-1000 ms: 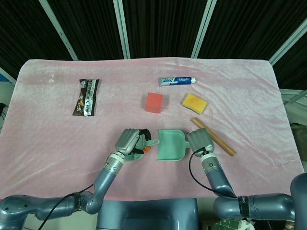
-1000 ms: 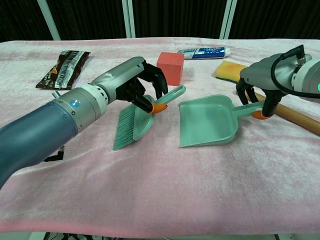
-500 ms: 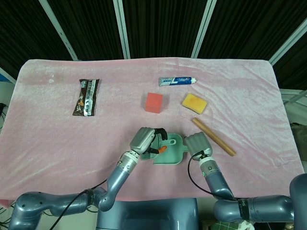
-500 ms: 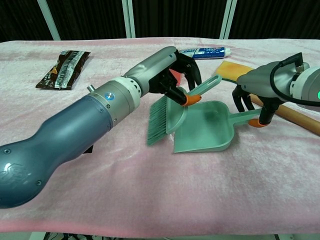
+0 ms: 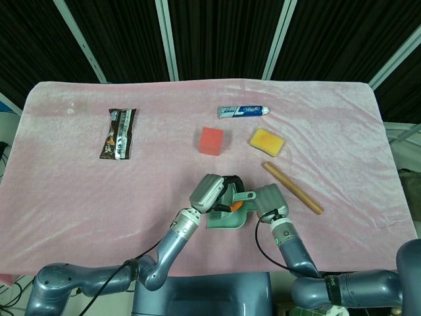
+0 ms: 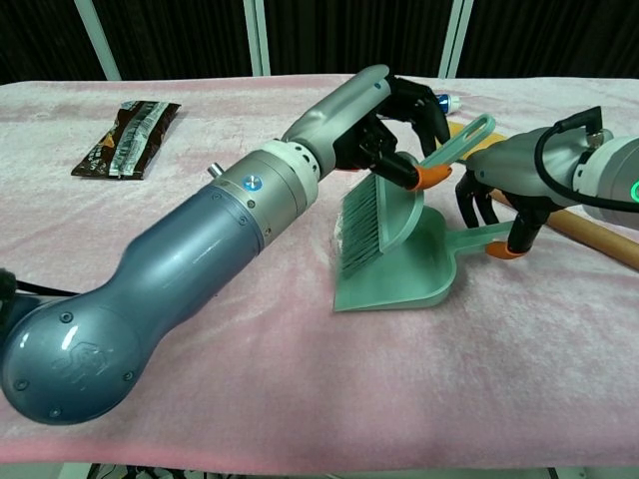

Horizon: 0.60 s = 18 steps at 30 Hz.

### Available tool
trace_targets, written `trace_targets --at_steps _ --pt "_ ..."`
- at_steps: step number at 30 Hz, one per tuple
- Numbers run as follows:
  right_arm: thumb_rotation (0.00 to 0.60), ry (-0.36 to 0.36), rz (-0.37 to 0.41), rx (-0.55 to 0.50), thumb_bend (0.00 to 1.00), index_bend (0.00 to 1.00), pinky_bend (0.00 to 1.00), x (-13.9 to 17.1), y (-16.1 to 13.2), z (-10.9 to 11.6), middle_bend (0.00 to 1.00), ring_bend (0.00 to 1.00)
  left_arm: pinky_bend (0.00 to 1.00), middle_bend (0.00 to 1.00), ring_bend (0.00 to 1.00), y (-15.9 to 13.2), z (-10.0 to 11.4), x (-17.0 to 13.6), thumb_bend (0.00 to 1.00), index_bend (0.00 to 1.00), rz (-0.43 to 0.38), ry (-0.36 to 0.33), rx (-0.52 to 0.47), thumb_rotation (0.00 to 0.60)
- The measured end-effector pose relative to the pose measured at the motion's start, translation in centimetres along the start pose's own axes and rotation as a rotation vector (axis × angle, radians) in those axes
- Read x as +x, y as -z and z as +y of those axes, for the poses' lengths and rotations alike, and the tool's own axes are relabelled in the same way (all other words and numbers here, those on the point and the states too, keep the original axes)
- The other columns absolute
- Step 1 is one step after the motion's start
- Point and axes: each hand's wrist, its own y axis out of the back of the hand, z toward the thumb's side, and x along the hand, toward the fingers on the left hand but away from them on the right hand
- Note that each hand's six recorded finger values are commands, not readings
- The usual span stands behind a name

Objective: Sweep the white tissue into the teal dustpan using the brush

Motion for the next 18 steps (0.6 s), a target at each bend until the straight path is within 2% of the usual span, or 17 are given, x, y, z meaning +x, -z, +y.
trace_targets --at_steps 11,14,18 --pt "0.6 0.023 0.003 0.0 0.6 0.66 0.76 -0.7 -0.3 0.3 0.66 0.71 1.0 0.63 0.9 1.3 4.2 0.3 0.37 0.58 0.01 -0.061 0.024 0.6" --pt "0.6 0.022 0.006 -0.004 0.6 0.66 0.76 -0.9 -0.4 0.2 0.66 0.71 1.0 0.63 0.9 2.3 4.9 0.1 0.37 0.58 0.034 -0.05 0.052 0.6" --pt "0.6 0.018 0.007 -0.004 0.6 0.66 0.76 -1.0 -0.5 0.1 0.66 0.71 1.0 0.63 0.9 4.5 4.6 -0.6 0.37 0.58 0.092 -0.013 0.084 0.6"
